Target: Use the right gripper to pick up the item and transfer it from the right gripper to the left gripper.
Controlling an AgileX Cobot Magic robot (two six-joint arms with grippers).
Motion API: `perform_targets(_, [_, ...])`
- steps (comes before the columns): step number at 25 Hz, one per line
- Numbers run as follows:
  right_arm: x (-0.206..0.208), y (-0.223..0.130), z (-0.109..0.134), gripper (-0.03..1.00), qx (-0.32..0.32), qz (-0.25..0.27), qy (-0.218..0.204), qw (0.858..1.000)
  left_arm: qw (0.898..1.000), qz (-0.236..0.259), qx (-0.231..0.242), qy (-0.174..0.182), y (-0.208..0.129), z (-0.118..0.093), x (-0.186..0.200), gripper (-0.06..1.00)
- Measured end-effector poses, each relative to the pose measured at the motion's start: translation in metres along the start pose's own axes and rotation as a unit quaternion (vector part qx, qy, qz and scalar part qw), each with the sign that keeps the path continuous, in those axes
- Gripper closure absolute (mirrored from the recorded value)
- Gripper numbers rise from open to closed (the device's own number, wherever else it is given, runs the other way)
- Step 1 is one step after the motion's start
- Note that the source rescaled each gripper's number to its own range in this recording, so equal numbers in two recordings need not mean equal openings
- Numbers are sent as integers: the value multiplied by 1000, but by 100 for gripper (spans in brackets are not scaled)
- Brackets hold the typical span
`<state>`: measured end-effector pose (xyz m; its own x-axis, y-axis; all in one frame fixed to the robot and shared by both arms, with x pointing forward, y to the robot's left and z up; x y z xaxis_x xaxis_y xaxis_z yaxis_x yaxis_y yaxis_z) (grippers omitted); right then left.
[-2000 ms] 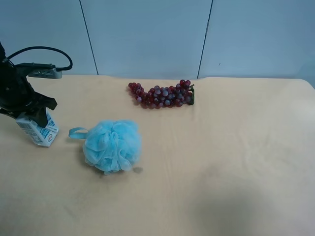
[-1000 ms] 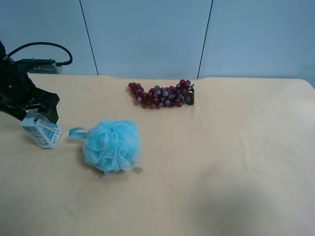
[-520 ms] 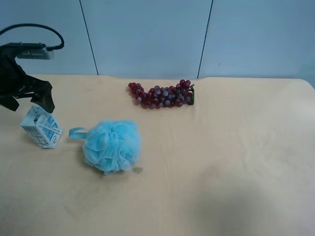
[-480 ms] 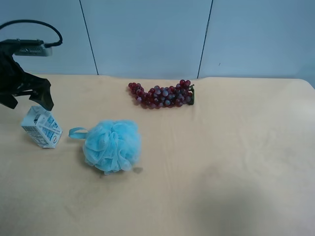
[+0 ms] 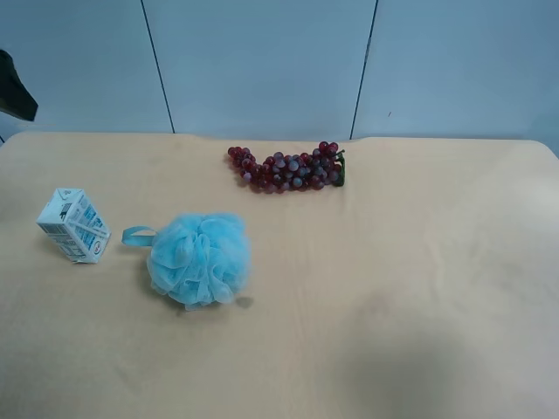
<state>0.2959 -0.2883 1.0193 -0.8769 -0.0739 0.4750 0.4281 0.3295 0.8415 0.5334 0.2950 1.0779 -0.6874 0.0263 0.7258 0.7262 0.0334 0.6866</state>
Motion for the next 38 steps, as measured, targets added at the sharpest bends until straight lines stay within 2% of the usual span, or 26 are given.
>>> perform_targets(5, [0, 0, 0, -3, 0, 0, 0, 1000, 996, -85, -3, -3, 4, -1, 64, 18])
perform_targets(9, [0, 0, 0, -3, 0, 0, 0, 1000, 993, -122, -7, -2, -8, -1, 109, 18])
perform_targets(17, [0, 0, 0, -3, 0, 0, 0, 1000, 992, -124, 4, -6, -47, -1, 159, 12])
perform_targets(20, [0, 0, 0, -3, -1, -1, 1, 1000, 994, -104, 14, -31, -65, -8, 169, 11])
perform_targets(23, [0, 1, 3, -3, -5, -3, 9, 1000, 993, -95, 31, -67, -85, -18, 171, 11])
perform_targets(25, [0, 1, 4, -3, -7, -4, 12, 1000, 993, -84, 34, -76, -102, -21, 165, 11])
perform_targets(33, [0, 2, 4, -3, -8, -5, 14, 1000, 996, -65, 31, -59, -189, -12, 131, 14])
perform_targets(36, [0, 2, 4, -3, -8, -5, 14, 1000, 995, -72, 30, -57, -211, -10, 121, 14])
perform_targets(38, [0, 2, 4, -3, -8, -5, 14, 1000, 994, -95, 28, -54, -215, -8, 121, 14])
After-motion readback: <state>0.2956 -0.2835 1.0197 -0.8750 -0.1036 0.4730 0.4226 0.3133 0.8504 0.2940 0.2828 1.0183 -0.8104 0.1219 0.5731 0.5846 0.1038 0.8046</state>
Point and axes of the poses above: a point on each arm's last joint axis where the gripper is mounted, x pointing back along that axis away from the gripper, z along the wrist's bending axis when the last joint is at zero, y = z × x, the point moved 7 cm from there along -x, pointing out along that axis toward the gripper, and after that the axes turned 10 degrees about x, right-handed, at the moved point
